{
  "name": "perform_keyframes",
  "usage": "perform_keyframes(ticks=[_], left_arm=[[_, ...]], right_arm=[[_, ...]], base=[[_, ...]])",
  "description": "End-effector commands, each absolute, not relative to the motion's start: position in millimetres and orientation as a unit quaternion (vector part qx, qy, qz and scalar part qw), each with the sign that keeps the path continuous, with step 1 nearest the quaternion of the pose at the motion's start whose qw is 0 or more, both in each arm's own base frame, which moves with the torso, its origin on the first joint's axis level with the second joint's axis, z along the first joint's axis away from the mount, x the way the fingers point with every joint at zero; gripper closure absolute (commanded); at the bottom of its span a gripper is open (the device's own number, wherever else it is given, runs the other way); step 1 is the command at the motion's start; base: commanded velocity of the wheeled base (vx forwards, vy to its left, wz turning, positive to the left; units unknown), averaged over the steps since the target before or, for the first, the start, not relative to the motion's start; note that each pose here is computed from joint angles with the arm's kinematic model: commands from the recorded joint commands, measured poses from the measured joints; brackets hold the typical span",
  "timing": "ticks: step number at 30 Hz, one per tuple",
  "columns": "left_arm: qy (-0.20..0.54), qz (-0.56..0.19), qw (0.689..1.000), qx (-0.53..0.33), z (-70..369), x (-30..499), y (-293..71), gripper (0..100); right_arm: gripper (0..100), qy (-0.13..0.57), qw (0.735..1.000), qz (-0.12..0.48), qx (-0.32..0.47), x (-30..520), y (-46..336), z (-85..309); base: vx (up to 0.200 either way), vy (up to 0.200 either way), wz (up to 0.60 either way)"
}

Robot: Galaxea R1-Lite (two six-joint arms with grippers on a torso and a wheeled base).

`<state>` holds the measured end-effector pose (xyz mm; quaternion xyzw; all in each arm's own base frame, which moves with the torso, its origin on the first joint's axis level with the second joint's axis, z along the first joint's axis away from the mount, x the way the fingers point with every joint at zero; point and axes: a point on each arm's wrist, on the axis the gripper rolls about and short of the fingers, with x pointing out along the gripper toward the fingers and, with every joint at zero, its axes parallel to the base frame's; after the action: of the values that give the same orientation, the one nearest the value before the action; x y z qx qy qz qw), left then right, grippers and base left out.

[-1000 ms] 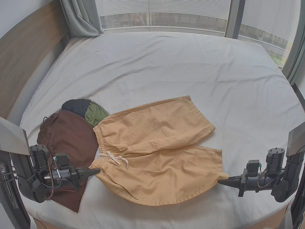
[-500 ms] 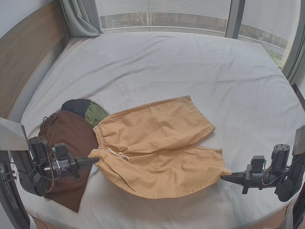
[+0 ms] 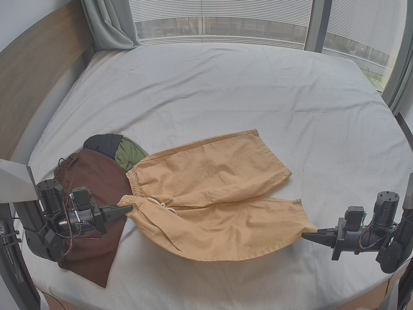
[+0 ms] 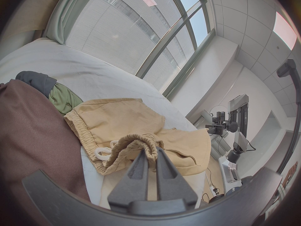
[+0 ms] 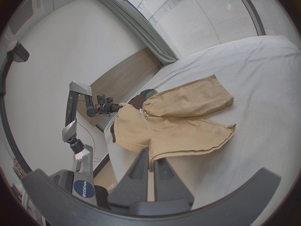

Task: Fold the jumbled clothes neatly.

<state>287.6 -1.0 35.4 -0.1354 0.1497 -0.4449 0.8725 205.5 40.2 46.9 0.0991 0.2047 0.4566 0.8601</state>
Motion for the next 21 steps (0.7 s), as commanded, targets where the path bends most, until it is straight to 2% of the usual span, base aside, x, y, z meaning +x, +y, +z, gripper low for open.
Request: perform_keyframes(ticks=[1, 10, 21], left_arm=[[0.148, -0.441, 0.875, -0.135, 35.8, 287.7, 1.2, 100], [0.138, -0.431, 0.882, -0.132, 38.5, 293.3, 7.0, 100], [0.135, -0.407, 0.891, -0.151, 46.1, 297.1, 8.0, 100]], right_arm=[[100, 0.189, 0.862, 0.459, 0.097, 202.1, 40.4, 55.6], [100, 0.152, 0.862, 0.466, 0.129, 200.8, 44.6, 84.5], [100, 0.133, 0.865, 0.458, 0.155, 216.2, 45.5, 97.2]], base=[[0.000, 0.000, 0.00], [0.000, 0.000, 0.00], [0.000, 0.000, 0.00]])
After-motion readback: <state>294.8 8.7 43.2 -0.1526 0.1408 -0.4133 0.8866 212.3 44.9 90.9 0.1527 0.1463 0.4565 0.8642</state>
